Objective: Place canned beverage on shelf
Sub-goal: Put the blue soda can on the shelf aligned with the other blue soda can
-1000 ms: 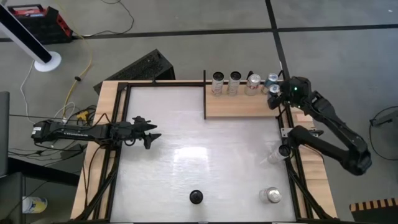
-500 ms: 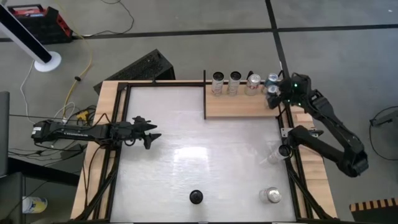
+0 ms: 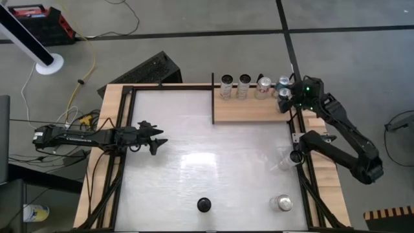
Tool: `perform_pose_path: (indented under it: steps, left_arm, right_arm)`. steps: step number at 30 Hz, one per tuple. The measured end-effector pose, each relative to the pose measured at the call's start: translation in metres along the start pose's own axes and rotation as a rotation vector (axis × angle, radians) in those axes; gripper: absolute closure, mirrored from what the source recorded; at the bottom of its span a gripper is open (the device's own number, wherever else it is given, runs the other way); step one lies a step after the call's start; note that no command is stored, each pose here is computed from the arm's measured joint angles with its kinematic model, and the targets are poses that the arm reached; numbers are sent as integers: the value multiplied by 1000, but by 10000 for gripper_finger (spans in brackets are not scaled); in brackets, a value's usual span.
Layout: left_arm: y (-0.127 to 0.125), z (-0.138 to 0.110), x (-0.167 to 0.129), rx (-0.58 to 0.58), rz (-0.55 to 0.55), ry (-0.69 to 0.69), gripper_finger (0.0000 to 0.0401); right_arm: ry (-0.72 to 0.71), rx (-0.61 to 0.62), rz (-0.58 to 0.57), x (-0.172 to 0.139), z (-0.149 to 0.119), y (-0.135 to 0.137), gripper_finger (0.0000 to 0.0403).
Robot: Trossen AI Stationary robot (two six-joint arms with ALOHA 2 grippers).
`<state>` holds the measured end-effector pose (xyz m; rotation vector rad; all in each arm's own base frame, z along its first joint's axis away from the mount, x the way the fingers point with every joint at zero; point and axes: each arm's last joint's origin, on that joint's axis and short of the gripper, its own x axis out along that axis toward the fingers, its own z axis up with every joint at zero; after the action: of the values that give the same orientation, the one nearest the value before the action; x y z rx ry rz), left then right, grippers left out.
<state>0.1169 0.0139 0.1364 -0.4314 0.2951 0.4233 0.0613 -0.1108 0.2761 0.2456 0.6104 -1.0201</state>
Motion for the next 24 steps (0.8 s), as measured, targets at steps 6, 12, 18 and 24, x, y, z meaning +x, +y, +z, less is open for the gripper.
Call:
perform_pose_path:
  steps: [6,12,18,24]
  left_arm:
    - [0,0,0,0,0,0,124]
    - [0,0,0,-3,-16,11,124]
    - [0,0,0,-4,-14,9,124]
    - [0,0,0,-4,-14,9,124]
  right_arm:
    - [0,0,5,0,0,0,142]
    - [-38,-33,130,-6,0,7,142]
    - [-67,-72,184,-12,0,14,142]
    - [-34,-109,219,-3,2,21,142]
